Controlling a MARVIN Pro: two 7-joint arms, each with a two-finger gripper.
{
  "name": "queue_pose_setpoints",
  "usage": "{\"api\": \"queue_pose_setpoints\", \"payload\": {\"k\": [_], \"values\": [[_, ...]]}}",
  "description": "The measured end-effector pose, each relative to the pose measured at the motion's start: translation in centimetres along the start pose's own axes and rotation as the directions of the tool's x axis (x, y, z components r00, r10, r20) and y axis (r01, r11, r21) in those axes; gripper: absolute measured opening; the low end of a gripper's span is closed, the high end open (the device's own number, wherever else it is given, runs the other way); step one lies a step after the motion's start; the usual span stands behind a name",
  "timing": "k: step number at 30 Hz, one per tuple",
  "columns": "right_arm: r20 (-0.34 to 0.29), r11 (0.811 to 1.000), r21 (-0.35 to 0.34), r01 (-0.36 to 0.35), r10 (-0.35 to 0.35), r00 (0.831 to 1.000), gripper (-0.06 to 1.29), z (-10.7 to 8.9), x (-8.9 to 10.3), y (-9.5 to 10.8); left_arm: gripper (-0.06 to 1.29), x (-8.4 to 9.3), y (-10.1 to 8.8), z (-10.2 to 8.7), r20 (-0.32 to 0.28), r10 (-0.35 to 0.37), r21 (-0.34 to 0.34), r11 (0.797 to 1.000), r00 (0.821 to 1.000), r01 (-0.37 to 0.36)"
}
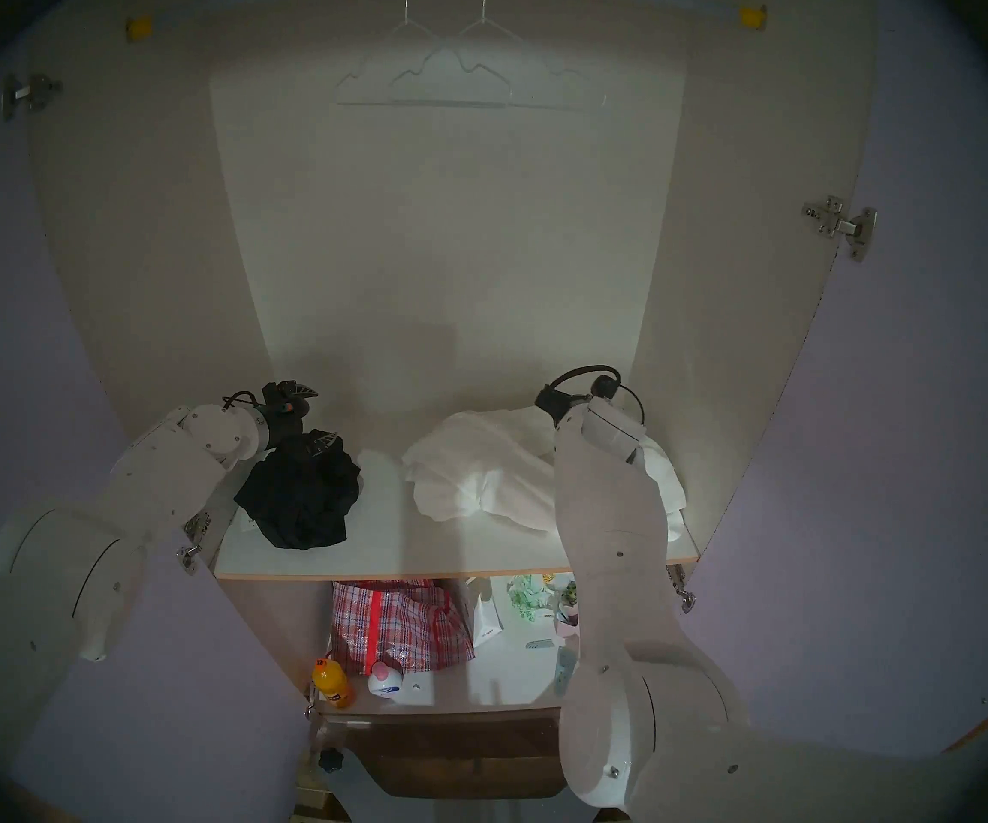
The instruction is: Sort tops into two piles: light colors and dark colors
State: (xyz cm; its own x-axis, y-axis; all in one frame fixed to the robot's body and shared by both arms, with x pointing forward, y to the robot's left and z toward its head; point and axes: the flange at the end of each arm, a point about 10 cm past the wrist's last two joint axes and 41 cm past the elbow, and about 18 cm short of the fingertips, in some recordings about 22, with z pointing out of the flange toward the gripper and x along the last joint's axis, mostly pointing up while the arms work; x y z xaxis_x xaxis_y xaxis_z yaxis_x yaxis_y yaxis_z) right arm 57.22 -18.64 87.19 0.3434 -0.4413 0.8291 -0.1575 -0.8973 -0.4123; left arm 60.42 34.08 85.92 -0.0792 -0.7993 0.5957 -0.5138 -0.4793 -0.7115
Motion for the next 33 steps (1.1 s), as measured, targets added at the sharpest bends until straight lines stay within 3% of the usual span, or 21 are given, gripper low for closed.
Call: {"api": "queue_pose_setpoints", "payload": {"k": [4,7,8,14,19,26,30,33], "values": [[0.05,0.991,0.118,0.064,-0.07,0.996,1.24,0.5,-1.3,-0.4,1.26,0.1,0.0,0.0,-0.001,0.0,0.0,1.0,1.0,0.0],[0.122,0.983,0.182,0.023,-0.045,0.991,1.24,1.5,-3.4,-0.6,1.26,0.1,0.0,0.0,-0.001,0.0,0.0,1.0,1.0,0.0],[0.171,0.979,0.201,-0.022,-0.013,0.985,1.24,2.1,-4.6,-0.3,1.26,0.1,0.0,0.0,-0.001,0.001,0.0,1.0,1.0,-0.001],[0.285,0.982,0.178,-0.062,0.009,0.958,1.24,3.6,-7.9,0.5,1.26,0.1,0.0,0.0,-0.001,0.0,-0.001,1.0,1.0,0.0],[0.317,0.991,0.109,-0.077,0.039,0.947,1.24,4.3,-11.1,2.0,1.26,0.1,0.0,0.0,0.0,-0.001,-0.001,1.0,1.0,0.001],[0.318,0.985,0.01,-0.17,0.158,0.935,1.24,5.2,-11.5,4.0,1.26,0.1,0.0,0.0,0.0,-0.001,-0.001,1.0,1.0,0.001],[0.34,0.988,-0.022,-0.151,0.15,0.928,1.24,5.5,-12.0,4.3,1.26,0.1,0.0,0.0,0.001,-0.001,-0.002,1.0,1.0,0.001],[0.362,0.992,-0.052,-0.116,0.127,0.924,1.24,5.3,-13.4,5.0,1.26,0.1,0.0,0.0,0.0,-0.001,-0.002,1.0,1.0,0.001]]}}
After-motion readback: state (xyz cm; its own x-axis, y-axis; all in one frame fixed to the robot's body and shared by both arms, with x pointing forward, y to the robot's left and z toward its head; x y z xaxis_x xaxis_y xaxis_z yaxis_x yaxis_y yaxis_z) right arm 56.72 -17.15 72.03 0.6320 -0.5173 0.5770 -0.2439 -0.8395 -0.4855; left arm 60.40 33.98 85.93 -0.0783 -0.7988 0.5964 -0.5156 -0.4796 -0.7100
